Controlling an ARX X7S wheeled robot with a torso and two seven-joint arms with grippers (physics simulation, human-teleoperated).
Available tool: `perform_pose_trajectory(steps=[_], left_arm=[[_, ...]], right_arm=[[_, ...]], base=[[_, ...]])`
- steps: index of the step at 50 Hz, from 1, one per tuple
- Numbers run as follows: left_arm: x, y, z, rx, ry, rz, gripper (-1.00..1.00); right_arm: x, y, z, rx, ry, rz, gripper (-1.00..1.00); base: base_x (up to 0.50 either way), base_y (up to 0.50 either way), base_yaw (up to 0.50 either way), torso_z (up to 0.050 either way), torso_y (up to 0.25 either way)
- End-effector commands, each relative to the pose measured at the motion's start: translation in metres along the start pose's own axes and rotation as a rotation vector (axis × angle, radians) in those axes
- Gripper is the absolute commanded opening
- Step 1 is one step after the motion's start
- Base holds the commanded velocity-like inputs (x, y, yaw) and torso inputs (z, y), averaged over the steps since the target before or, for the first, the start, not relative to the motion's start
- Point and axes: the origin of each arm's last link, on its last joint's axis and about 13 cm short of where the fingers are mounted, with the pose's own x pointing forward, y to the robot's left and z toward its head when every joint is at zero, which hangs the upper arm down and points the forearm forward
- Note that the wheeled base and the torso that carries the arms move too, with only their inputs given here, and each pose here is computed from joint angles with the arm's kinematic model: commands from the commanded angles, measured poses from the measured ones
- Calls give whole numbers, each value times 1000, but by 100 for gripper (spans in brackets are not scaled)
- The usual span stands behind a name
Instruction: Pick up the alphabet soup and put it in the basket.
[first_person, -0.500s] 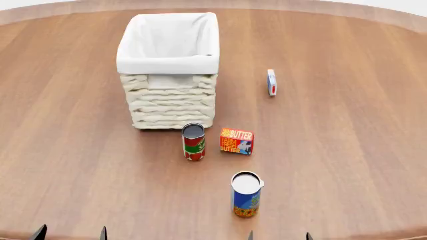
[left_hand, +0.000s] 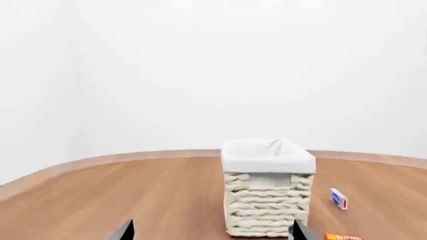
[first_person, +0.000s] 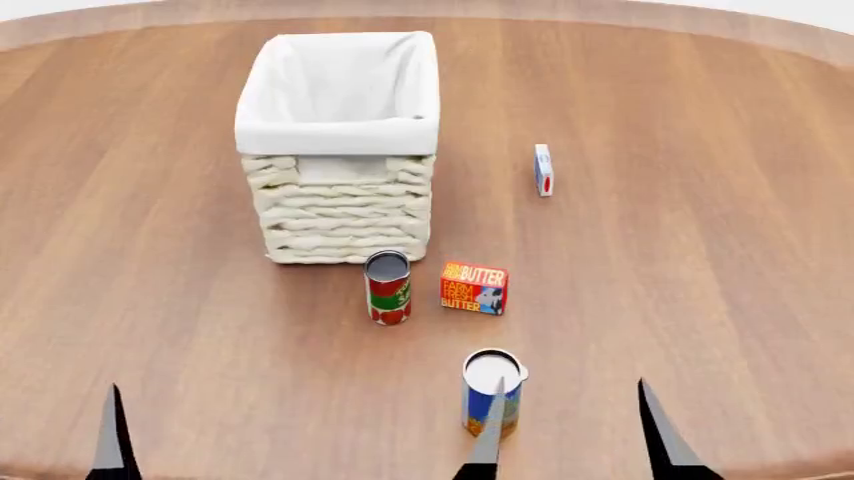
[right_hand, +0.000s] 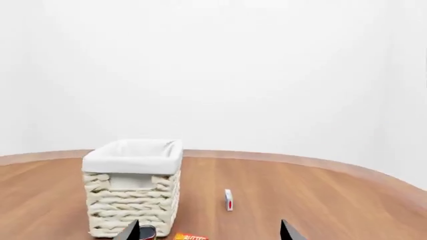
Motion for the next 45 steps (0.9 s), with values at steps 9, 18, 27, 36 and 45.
perform_pose_trajectory(steps=[9,18,27,36,45], left_arm=[[-17,3,38,-15,-89,13,100],[-18,2,41,-12,-93,4,100],[-18,2,41,-8,-93,7,100],[-18,2,41,-6,-92,6,100],[-17,1,39,-4,-82,5,100]], right_arm=[[-10,5,33,44,-88,23,100],[-10,6,34,50,-84,30,100],[-10,6,33,51,-75,32,100],[-10,7,31,51,-71,32,100],[-10,7,31,71,-90,35,100]], base=[[382,0,0,0,0],[500,0,0,0,0],[500,0,0,0,0],[500,0,0,0,0],[500,0,0,0,0]])
